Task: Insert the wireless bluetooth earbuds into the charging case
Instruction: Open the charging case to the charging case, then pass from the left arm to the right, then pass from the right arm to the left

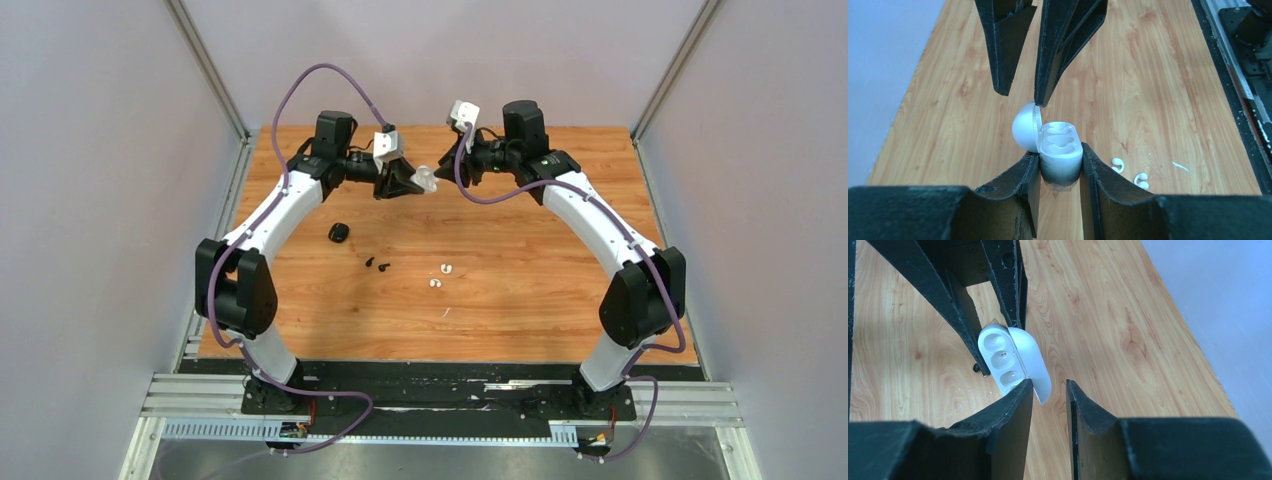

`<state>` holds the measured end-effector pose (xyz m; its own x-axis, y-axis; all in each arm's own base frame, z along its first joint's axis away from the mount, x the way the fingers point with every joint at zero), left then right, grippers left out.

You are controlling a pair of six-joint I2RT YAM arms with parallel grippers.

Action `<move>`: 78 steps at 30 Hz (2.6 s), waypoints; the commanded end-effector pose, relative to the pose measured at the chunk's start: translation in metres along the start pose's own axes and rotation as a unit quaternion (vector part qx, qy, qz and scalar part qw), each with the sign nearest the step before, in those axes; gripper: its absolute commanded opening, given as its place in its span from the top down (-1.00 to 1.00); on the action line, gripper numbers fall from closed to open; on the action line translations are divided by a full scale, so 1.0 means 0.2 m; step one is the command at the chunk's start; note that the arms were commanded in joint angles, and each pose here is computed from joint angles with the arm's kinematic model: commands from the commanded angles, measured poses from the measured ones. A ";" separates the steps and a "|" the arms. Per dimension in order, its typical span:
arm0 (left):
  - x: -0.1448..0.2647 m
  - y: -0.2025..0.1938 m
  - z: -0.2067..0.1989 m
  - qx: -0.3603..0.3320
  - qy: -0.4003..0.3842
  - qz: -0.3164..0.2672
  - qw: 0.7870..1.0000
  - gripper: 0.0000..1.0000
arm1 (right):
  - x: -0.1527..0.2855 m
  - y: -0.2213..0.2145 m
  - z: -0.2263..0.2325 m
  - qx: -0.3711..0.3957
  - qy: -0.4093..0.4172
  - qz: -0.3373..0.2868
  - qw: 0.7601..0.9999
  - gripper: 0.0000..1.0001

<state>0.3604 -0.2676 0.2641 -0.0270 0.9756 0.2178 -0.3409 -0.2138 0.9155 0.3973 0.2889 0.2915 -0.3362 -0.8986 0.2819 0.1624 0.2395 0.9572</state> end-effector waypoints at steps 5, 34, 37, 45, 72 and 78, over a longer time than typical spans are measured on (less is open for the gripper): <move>-0.03 0.09 -0.03 0.079 -0.019 -0.047 0.996 1.00 | 0.06 0.23 -0.01 0.062 -0.014 -0.067 0.996 0.37; -0.01 0.09 0.05 0.083 0.013 -0.055 0.995 1.00 | 0.02 -0.02 -0.02 0.031 0.017 -0.002 0.999 0.36; -0.01 0.09 0.05 0.081 0.014 -0.057 0.995 1.00 | 0.01 -0.03 0.01 0.028 0.034 -0.001 0.999 0.35; -0.01 0.11 0.06 0.083 0.023 -0.068 0.994 1.00 | -0.02 -0.06 0.05 0.017 0.062 0.003 0.998 0.45; 0.12 0.12 0.08 0.199 0.074 0.052 0.976 -0.48 | 0.06 -0.18 0.01 0.142 0.020 0.108 0.984 1.00; 0.06 0.14 0.11 0.349 0.022 0.050 0.936 -0.33 | 0.03 -0.19 0.01 0.184 0.022 0.121 0.975 1.00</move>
<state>0.3743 -0.2597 0.3162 -0.1628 0.9526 0.2569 0.0757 -0.2475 0.9659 0.3858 0.2724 0.2404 -0.2694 -0.8165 0.5107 0.0017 0.5299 0.8481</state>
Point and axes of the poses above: each gripper's point midway between its finger pads, its own x axis back along the fingers, its own z axis along the line the jaws close on, y = z × x, the point moved 1 cm from there along x, back along the fingers, and after that the axes turned 12 degrees about -x, right-handed, at the moved point
